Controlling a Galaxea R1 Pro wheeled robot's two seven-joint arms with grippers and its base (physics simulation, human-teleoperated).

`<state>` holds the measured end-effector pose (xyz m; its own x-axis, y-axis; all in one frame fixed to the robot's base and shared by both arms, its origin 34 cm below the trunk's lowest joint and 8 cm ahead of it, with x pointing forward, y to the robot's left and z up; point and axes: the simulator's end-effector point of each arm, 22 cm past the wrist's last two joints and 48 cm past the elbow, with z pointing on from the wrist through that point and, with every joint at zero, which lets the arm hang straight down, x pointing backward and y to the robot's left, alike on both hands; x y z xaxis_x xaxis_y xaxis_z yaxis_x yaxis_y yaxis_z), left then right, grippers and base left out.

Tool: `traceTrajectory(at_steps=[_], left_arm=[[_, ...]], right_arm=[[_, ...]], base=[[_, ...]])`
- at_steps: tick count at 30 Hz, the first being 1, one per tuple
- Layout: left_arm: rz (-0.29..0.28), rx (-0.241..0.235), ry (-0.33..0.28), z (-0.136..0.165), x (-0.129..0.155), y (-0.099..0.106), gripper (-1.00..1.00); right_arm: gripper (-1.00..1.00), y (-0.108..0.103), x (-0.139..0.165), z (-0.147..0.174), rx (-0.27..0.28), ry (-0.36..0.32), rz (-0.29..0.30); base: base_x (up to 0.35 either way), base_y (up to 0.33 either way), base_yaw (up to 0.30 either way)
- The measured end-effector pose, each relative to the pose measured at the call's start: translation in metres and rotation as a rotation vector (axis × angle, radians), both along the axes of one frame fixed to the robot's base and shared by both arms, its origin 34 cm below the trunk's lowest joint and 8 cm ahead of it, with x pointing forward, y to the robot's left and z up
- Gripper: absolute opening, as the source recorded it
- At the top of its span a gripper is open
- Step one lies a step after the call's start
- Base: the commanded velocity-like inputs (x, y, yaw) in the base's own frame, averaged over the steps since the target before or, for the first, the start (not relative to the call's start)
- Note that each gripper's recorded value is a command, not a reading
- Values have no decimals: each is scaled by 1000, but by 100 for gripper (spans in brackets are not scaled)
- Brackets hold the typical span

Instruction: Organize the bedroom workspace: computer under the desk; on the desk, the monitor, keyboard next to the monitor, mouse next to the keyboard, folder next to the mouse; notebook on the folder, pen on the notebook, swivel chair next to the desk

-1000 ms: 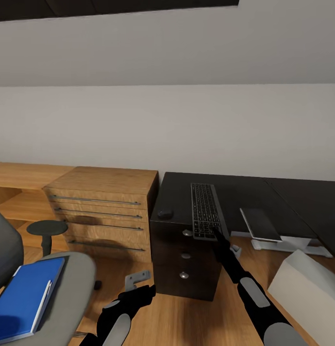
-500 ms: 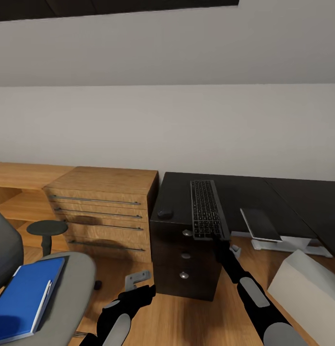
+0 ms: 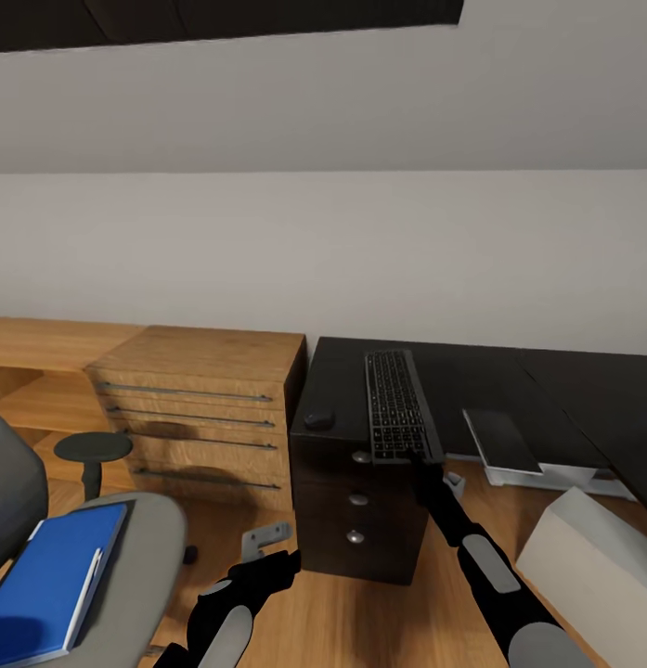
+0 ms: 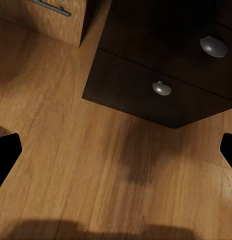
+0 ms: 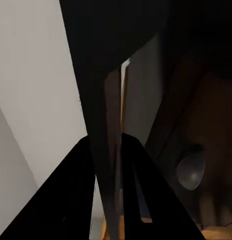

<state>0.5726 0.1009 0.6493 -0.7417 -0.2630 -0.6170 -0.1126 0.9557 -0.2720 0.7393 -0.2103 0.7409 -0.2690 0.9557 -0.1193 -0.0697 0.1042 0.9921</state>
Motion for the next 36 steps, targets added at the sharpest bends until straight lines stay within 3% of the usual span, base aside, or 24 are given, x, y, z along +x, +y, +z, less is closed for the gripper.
traceTrajectory(at_steps=[5,13,15,20,22,28,30,33,36], left_arm=[[1,0,0,10,1,0,100],[2,1,0,25,3,0,100],[2,2,0,29,3,0,100],[1,1,0,38,4,0,100],[1,1,0,42,4,0,100],[0,1,0,45,5,0,100],[-1,1,0,45,5,0,100],[-1,2,2,45,4,0,100],[0,2,2,44,4,0,100]], right_arm=[[-100,3,2,12,-4,-7,10],[-100,1,12,92,-4,-148,16],[-100,3,9,100,-8,-153,31],[-100,19,-7,116,-21,-108,115],[-100,27,-29,126,-79,-54,152],[-100,29,-56,150,-124,-55,157],[-100,29,-59,154,-71,-57,159],[-100,25,-60,155,95,-45,152],[-100,21,-60,152,185,-31,145]], base=[[0,0,0],[0,0,0],[0,0,0],[0,0,0],[0,0,0],[0,0,0],[0,0,0],[0,0,0],[0,0,0]])
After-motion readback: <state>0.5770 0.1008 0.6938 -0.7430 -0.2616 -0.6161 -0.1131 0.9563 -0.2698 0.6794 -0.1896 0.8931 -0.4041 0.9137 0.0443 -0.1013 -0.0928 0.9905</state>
